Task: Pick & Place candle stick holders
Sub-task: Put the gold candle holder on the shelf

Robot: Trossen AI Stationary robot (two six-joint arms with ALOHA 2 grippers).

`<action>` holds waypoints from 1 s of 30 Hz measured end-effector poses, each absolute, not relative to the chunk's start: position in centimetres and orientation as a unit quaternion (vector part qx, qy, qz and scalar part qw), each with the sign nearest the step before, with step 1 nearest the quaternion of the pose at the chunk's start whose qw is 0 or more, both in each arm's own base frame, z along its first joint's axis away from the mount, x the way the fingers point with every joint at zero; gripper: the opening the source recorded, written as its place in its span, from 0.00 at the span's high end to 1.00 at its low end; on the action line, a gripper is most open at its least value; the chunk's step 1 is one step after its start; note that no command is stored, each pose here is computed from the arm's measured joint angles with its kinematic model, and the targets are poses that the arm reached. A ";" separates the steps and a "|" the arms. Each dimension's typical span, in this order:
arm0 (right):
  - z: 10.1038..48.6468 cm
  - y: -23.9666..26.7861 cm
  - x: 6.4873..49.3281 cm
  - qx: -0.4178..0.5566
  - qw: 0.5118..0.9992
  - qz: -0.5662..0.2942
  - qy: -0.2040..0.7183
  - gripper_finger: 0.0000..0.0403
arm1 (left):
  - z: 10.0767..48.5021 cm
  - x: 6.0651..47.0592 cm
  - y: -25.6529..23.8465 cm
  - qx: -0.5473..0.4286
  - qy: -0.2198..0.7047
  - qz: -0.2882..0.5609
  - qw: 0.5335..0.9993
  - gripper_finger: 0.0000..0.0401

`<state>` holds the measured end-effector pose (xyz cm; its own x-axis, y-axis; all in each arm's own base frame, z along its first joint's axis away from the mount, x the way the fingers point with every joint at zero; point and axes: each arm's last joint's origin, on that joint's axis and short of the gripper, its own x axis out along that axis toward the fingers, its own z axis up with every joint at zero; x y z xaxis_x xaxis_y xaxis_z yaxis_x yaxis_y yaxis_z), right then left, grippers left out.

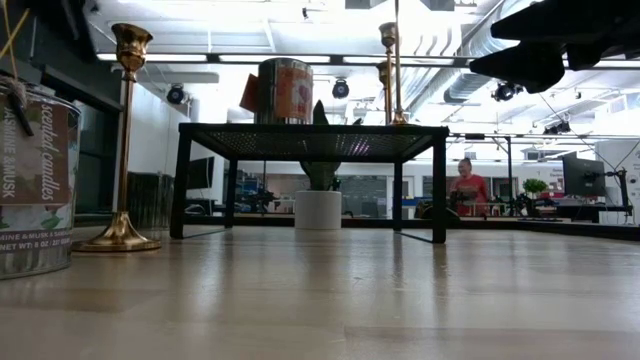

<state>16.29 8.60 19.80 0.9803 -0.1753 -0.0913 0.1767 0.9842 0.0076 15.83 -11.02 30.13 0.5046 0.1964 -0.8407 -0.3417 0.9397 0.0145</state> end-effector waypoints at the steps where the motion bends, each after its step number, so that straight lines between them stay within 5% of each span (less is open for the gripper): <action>1: 19.8 8.6 16.3 0.008 0.995 -0.088 0.045 0.10 | 29.4 15.4 -11.0 -0.090 0.456 0.151 0.872 0.38; 14: 19.8 8.6 16.3 0.008 0.995 -0.088 0.045 0.10 | 21.5 14.5 -11.0 -0.136 0.324 0.120 0.929 0.38; 30: 19.8 8.6 16.3 0.008 0.995 -0.091 0.045 0.10 | 21.8 15.3 -11.3 -0.122 0.234 0.136 0.955 0.40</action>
